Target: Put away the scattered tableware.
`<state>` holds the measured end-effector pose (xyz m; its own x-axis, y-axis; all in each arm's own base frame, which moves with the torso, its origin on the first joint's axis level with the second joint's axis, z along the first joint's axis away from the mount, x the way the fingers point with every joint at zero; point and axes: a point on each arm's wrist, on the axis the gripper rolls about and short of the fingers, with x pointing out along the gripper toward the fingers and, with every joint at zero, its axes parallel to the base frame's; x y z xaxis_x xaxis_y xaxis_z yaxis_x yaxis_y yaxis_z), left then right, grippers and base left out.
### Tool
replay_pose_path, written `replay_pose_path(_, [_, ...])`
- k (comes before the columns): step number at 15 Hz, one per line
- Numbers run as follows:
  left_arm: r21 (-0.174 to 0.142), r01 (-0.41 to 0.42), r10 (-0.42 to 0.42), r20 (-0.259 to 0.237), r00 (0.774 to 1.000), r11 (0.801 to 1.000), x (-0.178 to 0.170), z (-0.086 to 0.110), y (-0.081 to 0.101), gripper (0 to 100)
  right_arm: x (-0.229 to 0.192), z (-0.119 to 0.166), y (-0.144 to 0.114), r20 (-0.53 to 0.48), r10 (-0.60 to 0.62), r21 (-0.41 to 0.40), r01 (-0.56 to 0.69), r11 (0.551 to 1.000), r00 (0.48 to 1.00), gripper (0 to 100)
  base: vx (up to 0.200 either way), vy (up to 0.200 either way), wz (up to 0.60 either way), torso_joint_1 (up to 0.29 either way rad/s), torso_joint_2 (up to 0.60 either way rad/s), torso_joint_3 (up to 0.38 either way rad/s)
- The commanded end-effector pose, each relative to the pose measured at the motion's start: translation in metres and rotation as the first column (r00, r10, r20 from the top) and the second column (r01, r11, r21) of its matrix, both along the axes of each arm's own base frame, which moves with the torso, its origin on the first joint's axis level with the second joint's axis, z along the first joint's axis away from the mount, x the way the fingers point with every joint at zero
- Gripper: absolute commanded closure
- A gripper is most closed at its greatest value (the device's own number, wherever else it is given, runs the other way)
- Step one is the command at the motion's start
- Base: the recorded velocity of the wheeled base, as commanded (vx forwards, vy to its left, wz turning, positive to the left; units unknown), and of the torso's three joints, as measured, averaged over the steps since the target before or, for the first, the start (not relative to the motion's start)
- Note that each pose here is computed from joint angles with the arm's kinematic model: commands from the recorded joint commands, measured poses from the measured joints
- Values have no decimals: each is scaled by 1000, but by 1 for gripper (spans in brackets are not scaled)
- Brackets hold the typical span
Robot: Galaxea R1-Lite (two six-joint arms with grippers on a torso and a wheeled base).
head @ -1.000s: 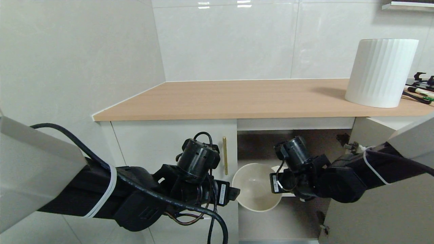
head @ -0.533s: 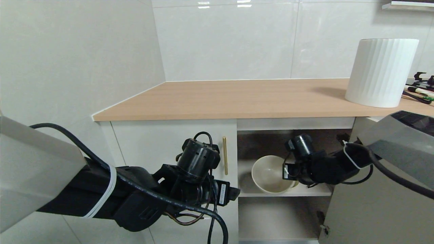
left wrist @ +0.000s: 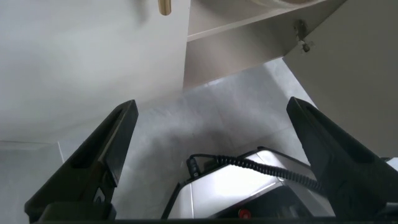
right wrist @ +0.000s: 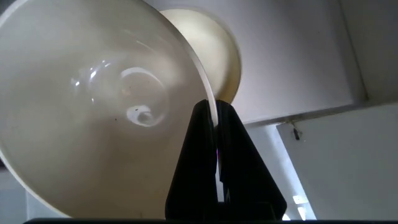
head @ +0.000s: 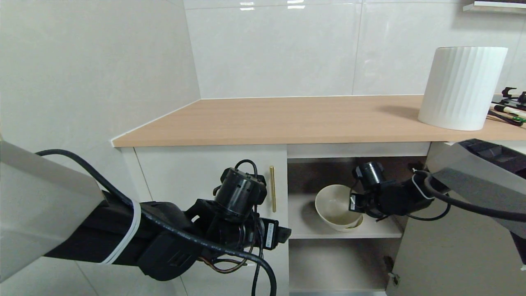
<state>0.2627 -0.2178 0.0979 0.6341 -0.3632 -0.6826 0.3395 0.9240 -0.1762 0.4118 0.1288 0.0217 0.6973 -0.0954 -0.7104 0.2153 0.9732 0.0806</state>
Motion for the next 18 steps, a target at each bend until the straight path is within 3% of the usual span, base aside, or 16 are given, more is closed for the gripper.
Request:
replay_pose_path(1, [-1, 0, 0, 1, 1000, 1000, 0, 0, 0, 0, 10, -10, 0, -1, -7, -2, 7, 1000, 1000, 100, 0, 0, 0, 0, 0, 0])
replay_pose_path(18, [-1, -2, 2, 0, 1000, 1000, 0, 0, 0, 0, 32, -29, -16, -15, -69, -25, 69, 997, 998, 100, 0, 0, 0, 0, 0, 0])
